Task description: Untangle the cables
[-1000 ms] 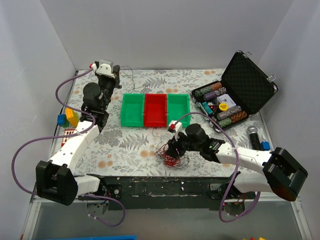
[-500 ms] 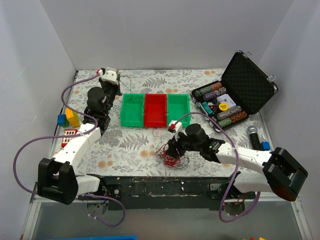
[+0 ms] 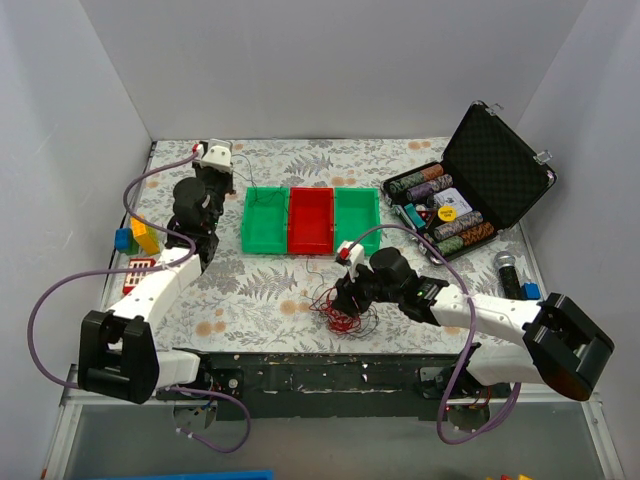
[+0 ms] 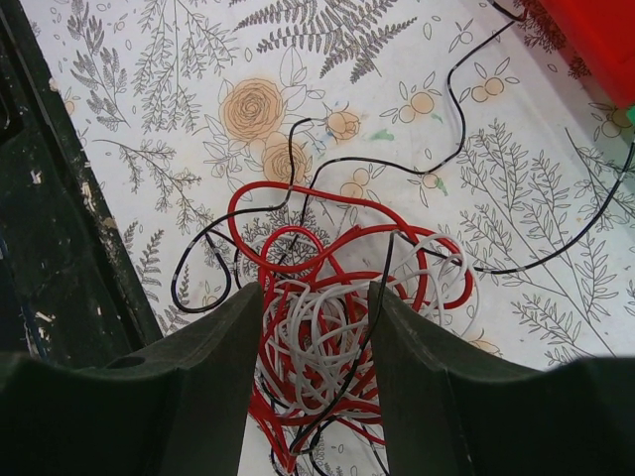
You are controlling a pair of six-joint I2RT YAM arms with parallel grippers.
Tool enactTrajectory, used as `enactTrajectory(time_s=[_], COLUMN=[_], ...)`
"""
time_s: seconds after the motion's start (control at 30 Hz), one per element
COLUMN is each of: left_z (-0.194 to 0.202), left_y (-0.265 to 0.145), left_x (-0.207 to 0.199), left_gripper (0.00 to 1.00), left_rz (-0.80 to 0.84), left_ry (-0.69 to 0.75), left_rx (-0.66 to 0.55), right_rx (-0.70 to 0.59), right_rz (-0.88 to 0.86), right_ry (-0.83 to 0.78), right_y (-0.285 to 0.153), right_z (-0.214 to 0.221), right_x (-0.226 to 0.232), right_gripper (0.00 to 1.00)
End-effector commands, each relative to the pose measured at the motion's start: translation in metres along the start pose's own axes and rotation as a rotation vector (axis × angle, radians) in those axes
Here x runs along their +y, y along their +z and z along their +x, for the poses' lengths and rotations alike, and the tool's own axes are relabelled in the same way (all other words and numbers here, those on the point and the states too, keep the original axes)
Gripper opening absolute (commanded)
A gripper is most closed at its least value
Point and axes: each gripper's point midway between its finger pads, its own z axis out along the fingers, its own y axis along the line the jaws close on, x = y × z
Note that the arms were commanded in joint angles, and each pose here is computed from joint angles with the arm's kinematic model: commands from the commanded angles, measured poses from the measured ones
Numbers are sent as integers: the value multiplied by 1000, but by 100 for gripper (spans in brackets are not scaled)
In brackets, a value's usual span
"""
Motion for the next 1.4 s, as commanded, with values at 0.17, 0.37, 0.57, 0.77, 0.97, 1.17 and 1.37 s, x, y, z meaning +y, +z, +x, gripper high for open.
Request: enactTrajectory(time_s=[0.17,0.37,0.57,0.77,0.97,1.17,1.37], left_z=[3,22,44,87,118,152,173], left_y=[-15,-18,-21,-18,-7,-8,-9], left_x=[-6,-20,-57,-87,-101,-115,-122], left_gripper=[0,0,0,0,0,0,0], left_rz=[74,142,310,397,423,472,497], left_ry=[17,34,-35,-18,52,116,131], left_rx=[11,57,121,198,232,276,311], right_rx=[-11,-12,-8,-36,-44,-45,-43], right_rz=[-9,-6,-9,6,29,50,63], right_ry=[-18,-17,-15,-16,-21,-21,-32], right_y=[4,4,5,0,-5,-4,-5], right_z=[-7,-8,-9,-13,-14,-14,-14], right_x=[2,1,2,0,-2,-6,-9], right_gripper=[54,54,53,53,53,53,54])
